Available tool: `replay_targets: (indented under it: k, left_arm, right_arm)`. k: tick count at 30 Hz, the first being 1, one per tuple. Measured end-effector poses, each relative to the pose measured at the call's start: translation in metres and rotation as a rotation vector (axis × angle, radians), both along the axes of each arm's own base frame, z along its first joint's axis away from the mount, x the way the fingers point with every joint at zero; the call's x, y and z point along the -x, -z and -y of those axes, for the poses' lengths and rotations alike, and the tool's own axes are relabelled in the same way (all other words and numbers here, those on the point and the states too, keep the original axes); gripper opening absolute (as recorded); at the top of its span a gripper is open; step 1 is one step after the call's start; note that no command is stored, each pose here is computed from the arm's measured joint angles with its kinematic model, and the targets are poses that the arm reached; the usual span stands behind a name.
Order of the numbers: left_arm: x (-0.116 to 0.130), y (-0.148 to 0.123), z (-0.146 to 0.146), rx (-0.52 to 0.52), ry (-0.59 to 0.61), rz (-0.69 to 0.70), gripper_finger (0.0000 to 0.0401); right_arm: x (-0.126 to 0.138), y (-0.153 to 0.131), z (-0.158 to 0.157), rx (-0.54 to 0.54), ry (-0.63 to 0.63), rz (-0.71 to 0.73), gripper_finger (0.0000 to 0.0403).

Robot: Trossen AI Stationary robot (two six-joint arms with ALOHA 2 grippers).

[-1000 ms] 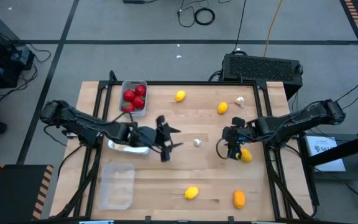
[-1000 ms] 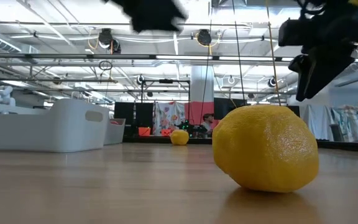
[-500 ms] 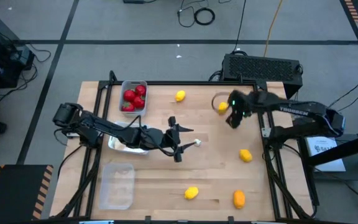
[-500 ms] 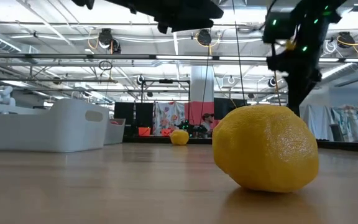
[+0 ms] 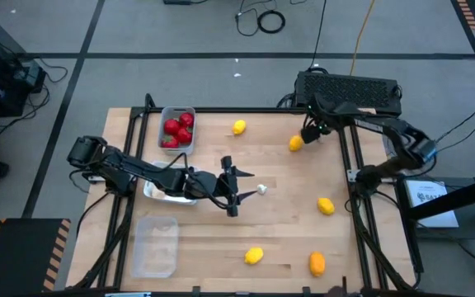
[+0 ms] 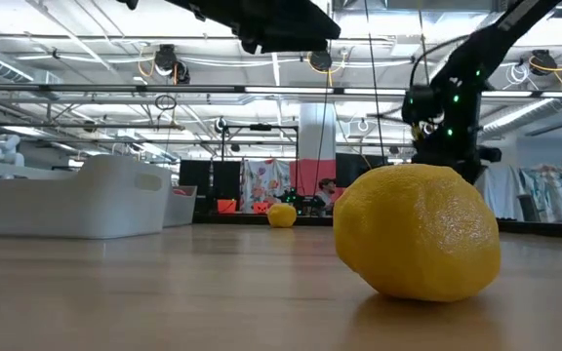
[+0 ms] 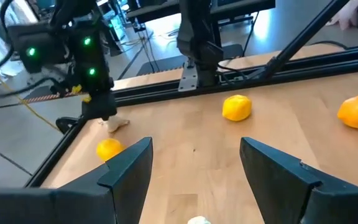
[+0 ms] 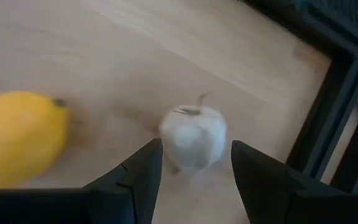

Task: Sort produce into baskets
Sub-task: Put the white garlic into the white bin

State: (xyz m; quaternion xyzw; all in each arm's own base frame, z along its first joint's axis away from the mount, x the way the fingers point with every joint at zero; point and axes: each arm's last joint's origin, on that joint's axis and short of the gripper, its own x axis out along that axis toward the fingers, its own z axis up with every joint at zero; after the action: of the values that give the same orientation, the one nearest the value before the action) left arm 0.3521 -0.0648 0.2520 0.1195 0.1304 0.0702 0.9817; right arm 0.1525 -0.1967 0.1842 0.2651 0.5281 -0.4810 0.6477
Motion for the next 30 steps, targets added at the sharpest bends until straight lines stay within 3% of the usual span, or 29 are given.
replay_targets:
  k: [7, 16, 30]
  left_arm:
    - [0.000, 0.000, 0.000, 0.001, 0.009, -0.001, 0.0250]
    - [0.000, 0.000, 0.000, -0.003, 0.011, -0.003, 0.0250]
    - [0.000, 0.000, 0.000, -0.001, 0.011, -0.003, 0.0250]
  right_arm:
    - [0.006, 0.011, 0.017, -0.056, 0.031, -0.042, 0.0184]
    - [0.017, 0.013, 0.027, -0.106, 0.063, 0.015, 0.0184]
    - [0.010, 0.021, 0.024, -0.135, 0.083, 0.042, 0.0183]
